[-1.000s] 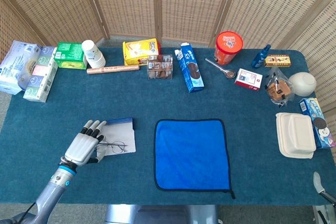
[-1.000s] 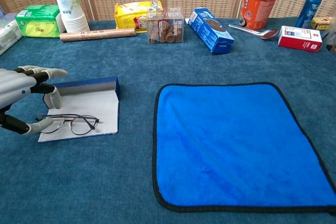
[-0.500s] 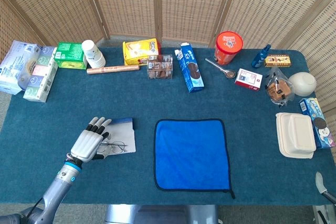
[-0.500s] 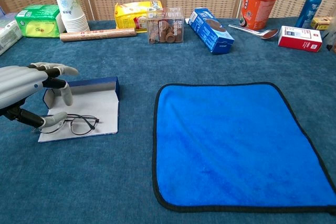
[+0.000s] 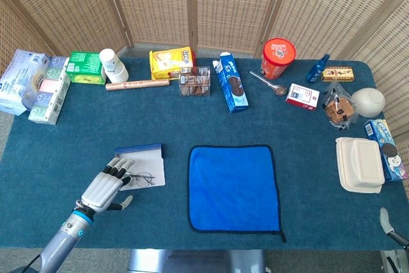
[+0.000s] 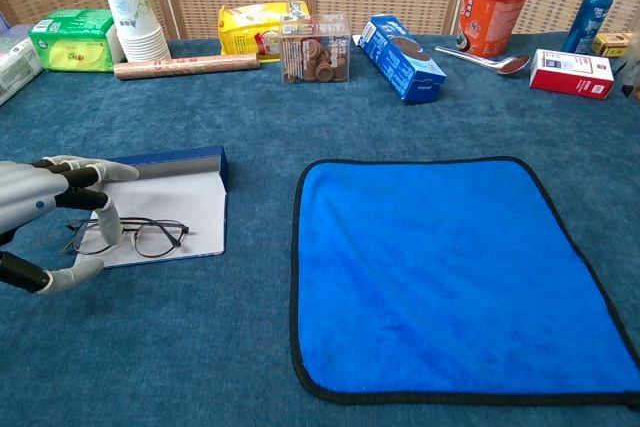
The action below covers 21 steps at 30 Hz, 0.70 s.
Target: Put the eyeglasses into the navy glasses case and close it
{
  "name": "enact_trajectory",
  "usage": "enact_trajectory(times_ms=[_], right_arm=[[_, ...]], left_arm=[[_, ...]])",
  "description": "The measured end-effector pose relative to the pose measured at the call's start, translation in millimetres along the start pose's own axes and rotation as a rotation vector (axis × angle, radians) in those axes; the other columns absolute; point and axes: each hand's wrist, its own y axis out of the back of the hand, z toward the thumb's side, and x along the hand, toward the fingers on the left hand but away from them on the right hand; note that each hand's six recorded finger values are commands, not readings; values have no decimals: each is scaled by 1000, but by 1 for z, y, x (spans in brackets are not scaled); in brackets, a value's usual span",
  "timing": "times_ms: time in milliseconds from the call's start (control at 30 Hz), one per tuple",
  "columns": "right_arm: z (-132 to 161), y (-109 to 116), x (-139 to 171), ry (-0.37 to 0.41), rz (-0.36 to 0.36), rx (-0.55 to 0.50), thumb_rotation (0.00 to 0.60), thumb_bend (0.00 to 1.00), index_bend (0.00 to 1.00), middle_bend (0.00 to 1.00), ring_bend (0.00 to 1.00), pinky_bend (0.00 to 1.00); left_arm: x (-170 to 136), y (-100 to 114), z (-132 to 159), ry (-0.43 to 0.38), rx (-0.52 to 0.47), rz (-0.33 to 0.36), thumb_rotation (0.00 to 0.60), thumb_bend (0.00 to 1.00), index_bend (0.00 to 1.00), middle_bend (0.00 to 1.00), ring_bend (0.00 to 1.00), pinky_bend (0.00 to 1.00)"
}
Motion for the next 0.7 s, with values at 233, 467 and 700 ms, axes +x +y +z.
enact_trajectory(times_ms=[233, 467, 700], right_arm=[[-5, 3, 4, -11, -8, -4, 338, 365, 37, 123, 0, 104], [-8, 5, 7, -17, -15, -6, 338, 364, 37, 123, 0, 104], [-9, 8, 9, -20, -22, -5, 338, 364, 37, 123, 0, 104]], left_arm=[[6, -4, -1, 34, 90, 5, 390, 365, 363, 30, 0, 2], [19, 3, 2, 48, 104, 28, 391, 364, 360, 20, 0, 2], [29, 9, 3, 52, 116, 36, 380, 362, 349, 14, 0, 2]])
